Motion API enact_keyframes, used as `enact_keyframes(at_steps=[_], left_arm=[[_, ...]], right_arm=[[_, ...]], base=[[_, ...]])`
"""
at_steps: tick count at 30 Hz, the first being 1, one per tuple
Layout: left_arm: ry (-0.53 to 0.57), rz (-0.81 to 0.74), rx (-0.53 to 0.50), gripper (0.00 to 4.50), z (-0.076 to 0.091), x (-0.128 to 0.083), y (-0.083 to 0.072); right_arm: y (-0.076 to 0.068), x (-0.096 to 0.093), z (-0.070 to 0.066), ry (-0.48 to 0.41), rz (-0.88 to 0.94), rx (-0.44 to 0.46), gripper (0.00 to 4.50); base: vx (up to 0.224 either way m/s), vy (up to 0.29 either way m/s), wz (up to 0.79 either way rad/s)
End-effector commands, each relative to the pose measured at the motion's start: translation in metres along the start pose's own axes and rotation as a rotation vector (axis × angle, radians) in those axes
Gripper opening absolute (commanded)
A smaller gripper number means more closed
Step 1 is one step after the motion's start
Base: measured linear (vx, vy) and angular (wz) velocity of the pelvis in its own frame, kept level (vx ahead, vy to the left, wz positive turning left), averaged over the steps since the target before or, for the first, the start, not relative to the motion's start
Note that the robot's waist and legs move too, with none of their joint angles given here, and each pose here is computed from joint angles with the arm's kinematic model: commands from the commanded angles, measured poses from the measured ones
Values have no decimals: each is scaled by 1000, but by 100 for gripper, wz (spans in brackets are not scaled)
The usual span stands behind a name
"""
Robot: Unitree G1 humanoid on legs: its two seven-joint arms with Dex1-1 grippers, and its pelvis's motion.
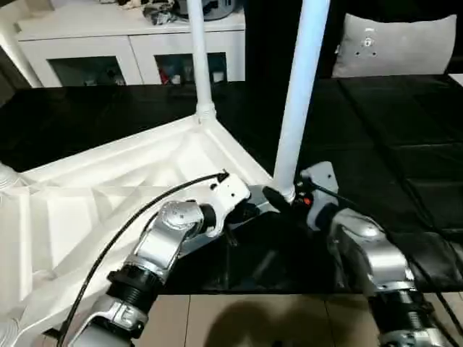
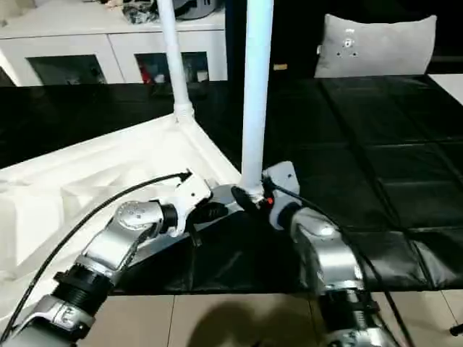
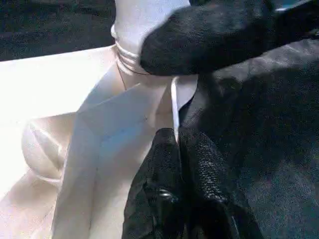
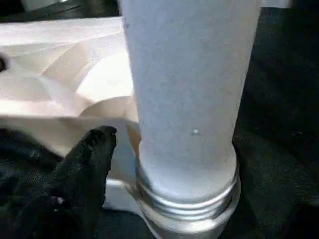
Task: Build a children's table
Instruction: Rotate leg to tighten
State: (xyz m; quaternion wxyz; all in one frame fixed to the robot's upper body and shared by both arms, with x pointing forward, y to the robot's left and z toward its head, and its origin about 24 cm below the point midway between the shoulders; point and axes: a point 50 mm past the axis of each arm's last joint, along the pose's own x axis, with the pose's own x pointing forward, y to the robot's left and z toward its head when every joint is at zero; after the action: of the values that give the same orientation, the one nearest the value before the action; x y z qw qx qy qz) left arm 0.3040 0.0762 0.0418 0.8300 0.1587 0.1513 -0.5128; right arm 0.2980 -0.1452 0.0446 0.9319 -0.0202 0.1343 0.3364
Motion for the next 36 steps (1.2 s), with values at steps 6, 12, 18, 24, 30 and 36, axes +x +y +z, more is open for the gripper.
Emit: enact_keyframes(at_steps=[6, 12, 18, 24, 30, 36], left_arm=[[20, -132, 153, 0, 2, -16, 10], [45, -297, 222, 0, -4, -29, 10], [85, -475, 278, 0, -12, -42, 5], [91, -545, 323, 0, -10, -45, 4], [89, -580, 350, 0, -8, -46, 3], [88, -585, 362, 0, -8, -45, 2]], right_arm=[[-3, -19, 6, 32, 236, -90, 444], [-8, -36, 20, 49, 432, -194, 444], [-3, -45, 26, 68, 610, -216, 430], [1, -45, 24, 97, 696, -190, 380], [5, -45, 24, 101, 743, -181, 330], [10, -45, 19, 115, 774, -157, 278]], base=[[0, 0, 0], [0, 0, 0], [0, 0, 0], [0, 0, 0], [0, 0, 0], [0, 0, 0]])
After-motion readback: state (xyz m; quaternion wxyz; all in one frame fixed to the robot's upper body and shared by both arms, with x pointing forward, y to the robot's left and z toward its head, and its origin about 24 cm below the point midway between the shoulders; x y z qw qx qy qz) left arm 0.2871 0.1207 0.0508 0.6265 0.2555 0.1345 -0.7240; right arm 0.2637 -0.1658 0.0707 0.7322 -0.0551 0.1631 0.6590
